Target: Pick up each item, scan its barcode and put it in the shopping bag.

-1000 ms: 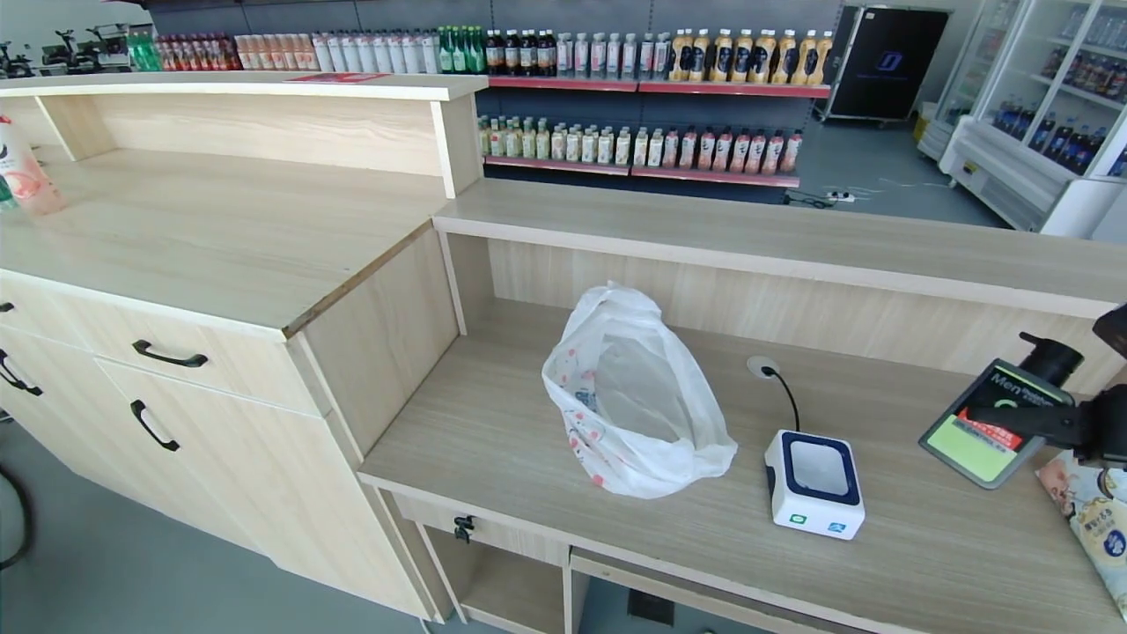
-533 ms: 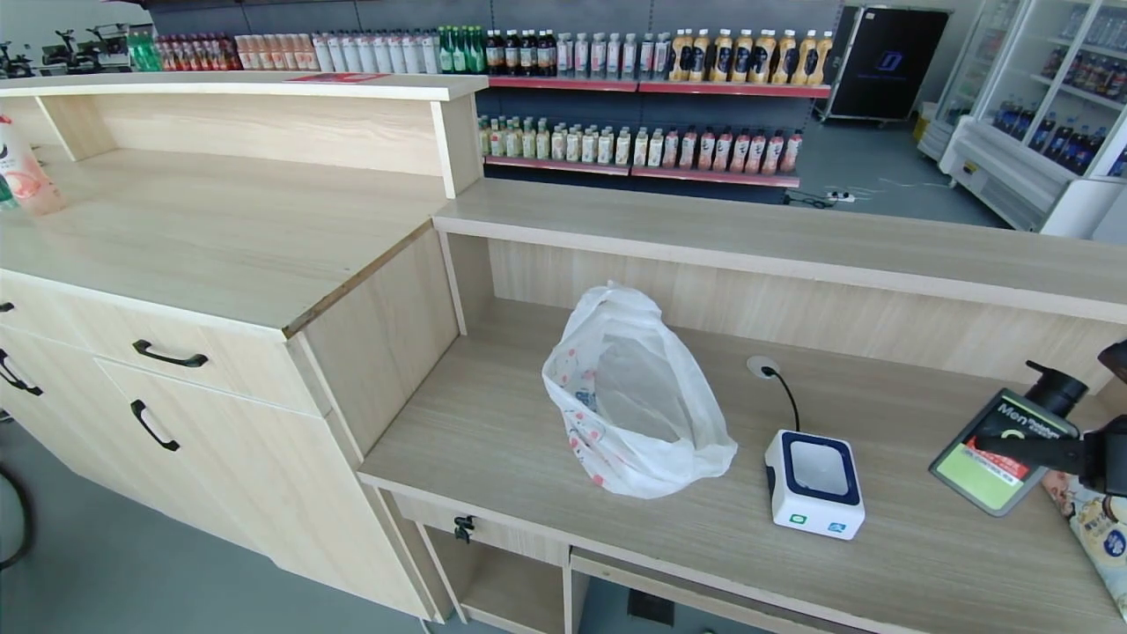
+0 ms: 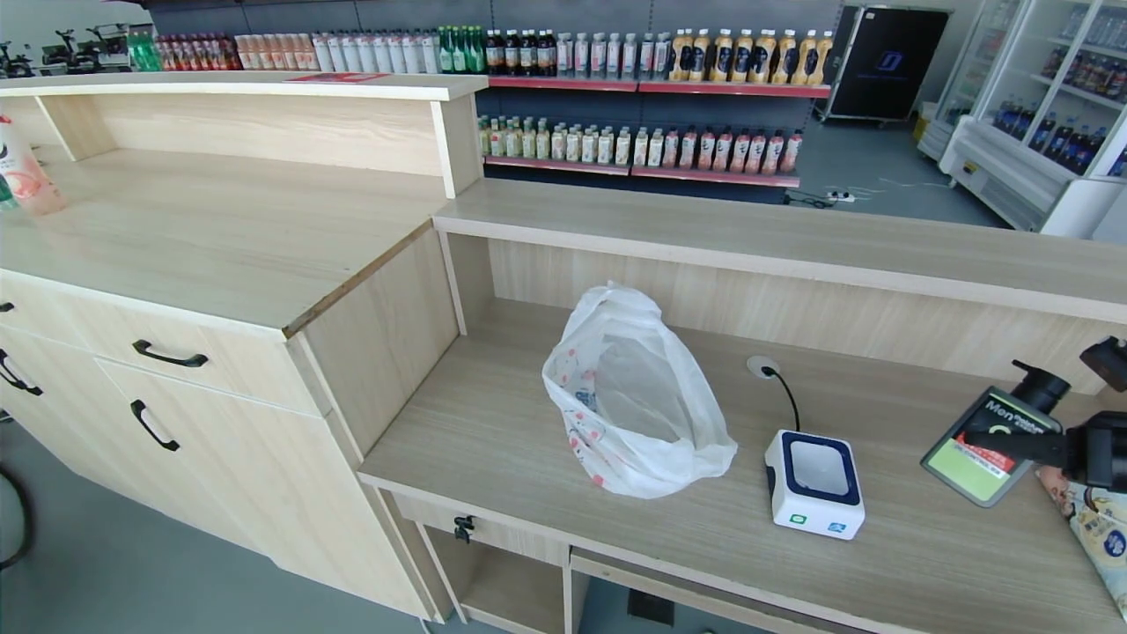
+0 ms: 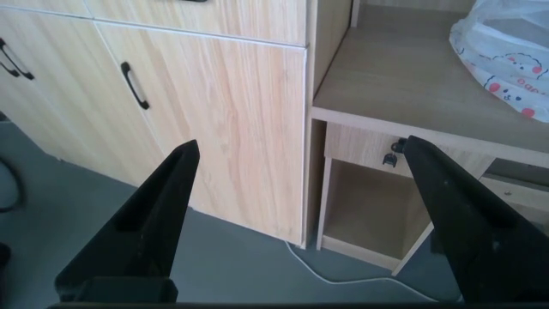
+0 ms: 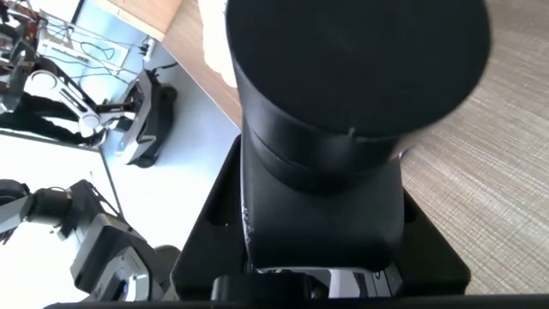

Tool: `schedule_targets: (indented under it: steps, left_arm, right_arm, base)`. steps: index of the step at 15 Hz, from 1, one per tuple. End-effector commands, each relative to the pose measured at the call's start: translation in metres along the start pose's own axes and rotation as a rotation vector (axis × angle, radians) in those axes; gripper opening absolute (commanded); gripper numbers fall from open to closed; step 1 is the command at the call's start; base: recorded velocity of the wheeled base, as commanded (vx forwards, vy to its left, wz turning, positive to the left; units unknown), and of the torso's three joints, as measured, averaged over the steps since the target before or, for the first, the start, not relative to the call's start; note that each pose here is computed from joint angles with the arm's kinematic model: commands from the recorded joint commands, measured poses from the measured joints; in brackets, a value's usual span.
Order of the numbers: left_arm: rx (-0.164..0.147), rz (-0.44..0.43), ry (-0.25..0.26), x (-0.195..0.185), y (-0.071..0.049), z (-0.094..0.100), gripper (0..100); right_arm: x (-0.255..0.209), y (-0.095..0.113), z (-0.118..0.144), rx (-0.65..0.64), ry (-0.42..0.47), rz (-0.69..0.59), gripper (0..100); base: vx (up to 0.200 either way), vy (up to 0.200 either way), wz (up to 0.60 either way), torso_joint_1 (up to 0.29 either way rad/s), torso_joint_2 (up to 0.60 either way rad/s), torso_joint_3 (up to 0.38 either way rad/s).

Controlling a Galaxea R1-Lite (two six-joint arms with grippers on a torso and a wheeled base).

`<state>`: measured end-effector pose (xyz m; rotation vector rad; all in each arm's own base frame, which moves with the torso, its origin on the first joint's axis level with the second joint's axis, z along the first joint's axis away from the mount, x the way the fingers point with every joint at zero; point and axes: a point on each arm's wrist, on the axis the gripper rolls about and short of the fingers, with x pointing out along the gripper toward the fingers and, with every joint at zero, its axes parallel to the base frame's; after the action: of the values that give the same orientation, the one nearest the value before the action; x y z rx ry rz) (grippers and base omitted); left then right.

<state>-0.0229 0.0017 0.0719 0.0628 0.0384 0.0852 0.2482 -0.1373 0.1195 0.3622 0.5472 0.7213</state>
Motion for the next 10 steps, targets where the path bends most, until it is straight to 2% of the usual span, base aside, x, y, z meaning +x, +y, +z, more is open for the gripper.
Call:
schedule_targets:
  steps: [1,10]
  left_arm:
    - [0.000,0.001,0.000,0.000,0.000,0.000,100]
    - [0.000,0.001,0.000,0.000,0.000,0.000,100]
  right_arm:
    - [0.008,-0.006,-0.003,0.014,0.014,0.021,0]
    - [0.034,-0.008,0.006,-0.033,0.052,0.088,0]
  base:
    - [0.000,0.000,0.00,0.000,0.00,0.000]
    - [0.000,0.000,0.00,0.000,0.00,0.000]
